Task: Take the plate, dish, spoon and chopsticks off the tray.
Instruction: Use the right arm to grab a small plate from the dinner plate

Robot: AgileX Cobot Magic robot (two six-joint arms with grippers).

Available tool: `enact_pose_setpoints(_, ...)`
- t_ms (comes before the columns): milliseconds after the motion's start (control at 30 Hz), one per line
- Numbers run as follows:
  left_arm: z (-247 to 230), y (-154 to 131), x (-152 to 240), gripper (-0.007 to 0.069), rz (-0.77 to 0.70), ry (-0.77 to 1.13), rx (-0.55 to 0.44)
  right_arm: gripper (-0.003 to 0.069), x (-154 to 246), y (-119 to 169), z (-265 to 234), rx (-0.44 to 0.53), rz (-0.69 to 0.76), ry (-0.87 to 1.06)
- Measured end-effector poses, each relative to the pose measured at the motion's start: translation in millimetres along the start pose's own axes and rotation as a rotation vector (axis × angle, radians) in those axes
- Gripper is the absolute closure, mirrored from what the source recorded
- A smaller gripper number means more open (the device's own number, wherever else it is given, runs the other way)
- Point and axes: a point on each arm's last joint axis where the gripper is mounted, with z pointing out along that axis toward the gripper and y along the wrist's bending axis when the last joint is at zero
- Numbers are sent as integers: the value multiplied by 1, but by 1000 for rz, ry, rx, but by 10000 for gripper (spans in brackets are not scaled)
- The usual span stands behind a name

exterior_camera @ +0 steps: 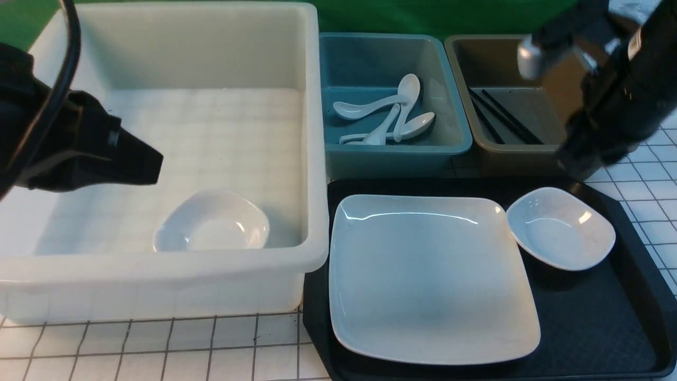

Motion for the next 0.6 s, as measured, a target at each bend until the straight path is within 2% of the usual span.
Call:
enact_pose_setpoints(133, 0, 1, -2, 641, 6, -22, -8, 219, 25, 6, 42, -16, -45, 47)
enact_pose_setpoints(233, 1, 1, -3, 641, 17, -30, -11, 148, 34, 13, 62, -16, -133, 32)
enact_pose_setpoints(333, 4, 4, -4, 641, 41, -20, -16, 123, 40, 16, 80, -8, -192, 44)
enact_pose_setpoints(600, 20, 12, -5, 641, 31, 43, -17, 122, 35, 12, 106, 31, -250, 21)
